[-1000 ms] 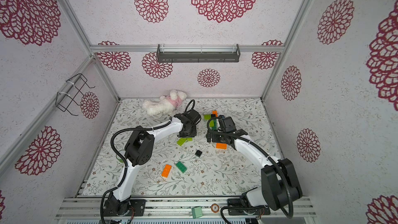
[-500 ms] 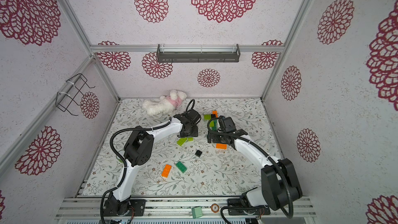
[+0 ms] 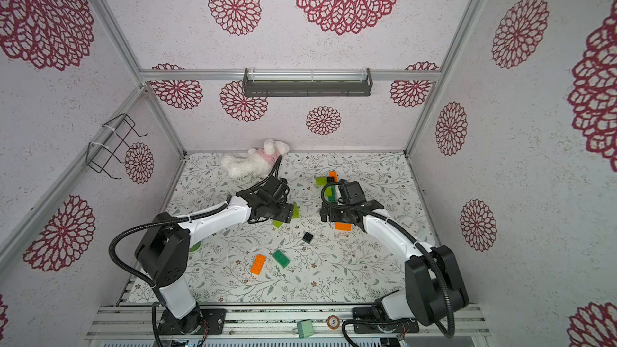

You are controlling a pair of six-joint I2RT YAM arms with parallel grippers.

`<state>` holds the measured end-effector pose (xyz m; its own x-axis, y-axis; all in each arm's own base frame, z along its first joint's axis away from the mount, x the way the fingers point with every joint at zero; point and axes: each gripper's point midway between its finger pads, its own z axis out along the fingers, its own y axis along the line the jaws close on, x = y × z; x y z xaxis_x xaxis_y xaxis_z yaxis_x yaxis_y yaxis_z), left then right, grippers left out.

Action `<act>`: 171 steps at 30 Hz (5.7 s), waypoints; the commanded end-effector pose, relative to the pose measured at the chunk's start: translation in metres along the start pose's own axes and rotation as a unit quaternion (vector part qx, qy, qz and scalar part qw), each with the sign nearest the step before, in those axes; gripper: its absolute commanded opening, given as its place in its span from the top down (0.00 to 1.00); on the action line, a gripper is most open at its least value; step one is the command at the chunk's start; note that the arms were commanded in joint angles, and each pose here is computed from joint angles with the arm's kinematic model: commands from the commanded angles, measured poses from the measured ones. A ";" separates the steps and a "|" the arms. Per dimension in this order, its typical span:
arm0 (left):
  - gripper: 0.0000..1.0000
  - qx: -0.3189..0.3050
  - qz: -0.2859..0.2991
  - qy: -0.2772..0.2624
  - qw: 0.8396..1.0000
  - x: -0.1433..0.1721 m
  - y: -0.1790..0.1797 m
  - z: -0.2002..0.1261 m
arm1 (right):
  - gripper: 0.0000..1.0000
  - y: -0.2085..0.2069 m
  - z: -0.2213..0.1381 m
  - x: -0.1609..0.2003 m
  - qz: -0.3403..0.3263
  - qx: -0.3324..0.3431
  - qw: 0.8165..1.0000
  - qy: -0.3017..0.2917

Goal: Assemble a small pinwheel with lego
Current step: Pick up the lego brick from the center of the board, then assemble the lego brick at the center of the board, then adjust the lego brick at the center of the board.

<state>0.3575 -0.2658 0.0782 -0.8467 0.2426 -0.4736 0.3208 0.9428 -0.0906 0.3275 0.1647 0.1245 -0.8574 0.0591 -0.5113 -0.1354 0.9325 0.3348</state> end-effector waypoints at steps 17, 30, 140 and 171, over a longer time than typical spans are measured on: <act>0.49 0.002 0.030 0.048 0.998 0.015 0.018 0.042 | 0.01 0.024 -0.024 -0.022 0.005 -0.057 0.998 -0.036; 0.55 -0.020 0.029 0.068 0.997 0.025 0.024 0.062 | 0.01 0.023 -0.020 -0.020 0.004 -0.058 0.998 -0.031; 0.03 0.223 -0.194 -0.213 0.931 -0.061 0.044 -0.197 | 0.01 -0.059 0.045 -0.025 0.074 0.016 0.997 -0.013; 0.03 0.203 -0.125 -0.171 0.956 -0.033 0.064 -0.182 | 0.29 -0.054 0.047 0.049 0.060 0.096 0.991 0.069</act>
<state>0.3251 -0.1742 0.2408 -0.7829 -0.1525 -0.6032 0.2878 0.7708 -0.5683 0.3164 0.1369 0.0426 -0.9211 0.1761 -0.3472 0.0715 0.9532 0.2937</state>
